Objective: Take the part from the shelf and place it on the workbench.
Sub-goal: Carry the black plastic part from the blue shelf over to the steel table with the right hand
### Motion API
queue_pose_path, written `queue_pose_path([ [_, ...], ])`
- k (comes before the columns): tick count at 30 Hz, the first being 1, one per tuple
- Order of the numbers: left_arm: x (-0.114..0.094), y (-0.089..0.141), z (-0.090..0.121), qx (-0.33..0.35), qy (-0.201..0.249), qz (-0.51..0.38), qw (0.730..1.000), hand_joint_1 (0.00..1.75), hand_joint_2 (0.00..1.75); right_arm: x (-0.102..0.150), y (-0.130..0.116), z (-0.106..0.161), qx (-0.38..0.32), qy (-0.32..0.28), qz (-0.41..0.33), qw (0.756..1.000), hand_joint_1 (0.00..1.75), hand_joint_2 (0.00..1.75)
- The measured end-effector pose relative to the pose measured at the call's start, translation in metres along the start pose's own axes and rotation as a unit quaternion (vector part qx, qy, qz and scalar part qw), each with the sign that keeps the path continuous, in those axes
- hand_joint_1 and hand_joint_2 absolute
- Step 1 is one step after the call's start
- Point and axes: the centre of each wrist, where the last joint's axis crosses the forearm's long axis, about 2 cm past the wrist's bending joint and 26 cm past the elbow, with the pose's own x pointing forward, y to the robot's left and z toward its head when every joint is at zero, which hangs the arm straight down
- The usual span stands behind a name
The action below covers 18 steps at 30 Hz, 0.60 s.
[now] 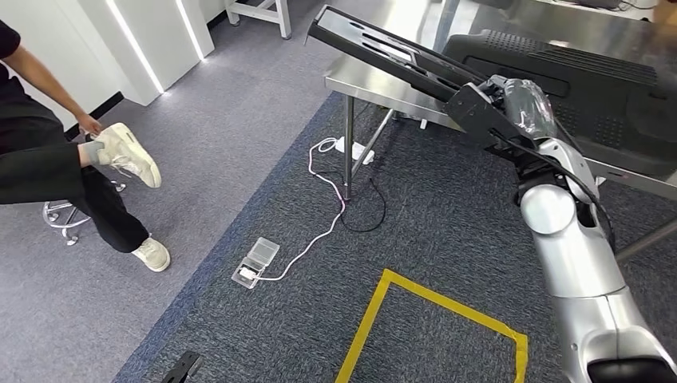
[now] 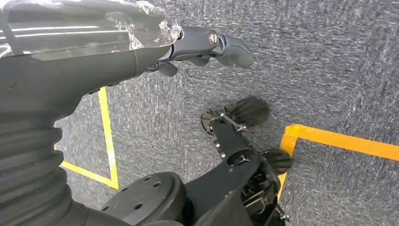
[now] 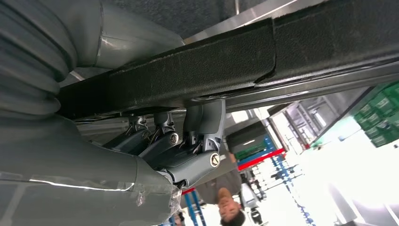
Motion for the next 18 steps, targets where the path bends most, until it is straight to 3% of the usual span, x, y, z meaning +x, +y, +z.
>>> queue_pose_path([
  [18,0.0013,0.0025,0.0005,0.003,-0.003,0.004,1.0,0.0,1.75,0.0023,0.0004,-0.003,-0.006,-0.011,-0.005,1.0,1.75,1.75],
])
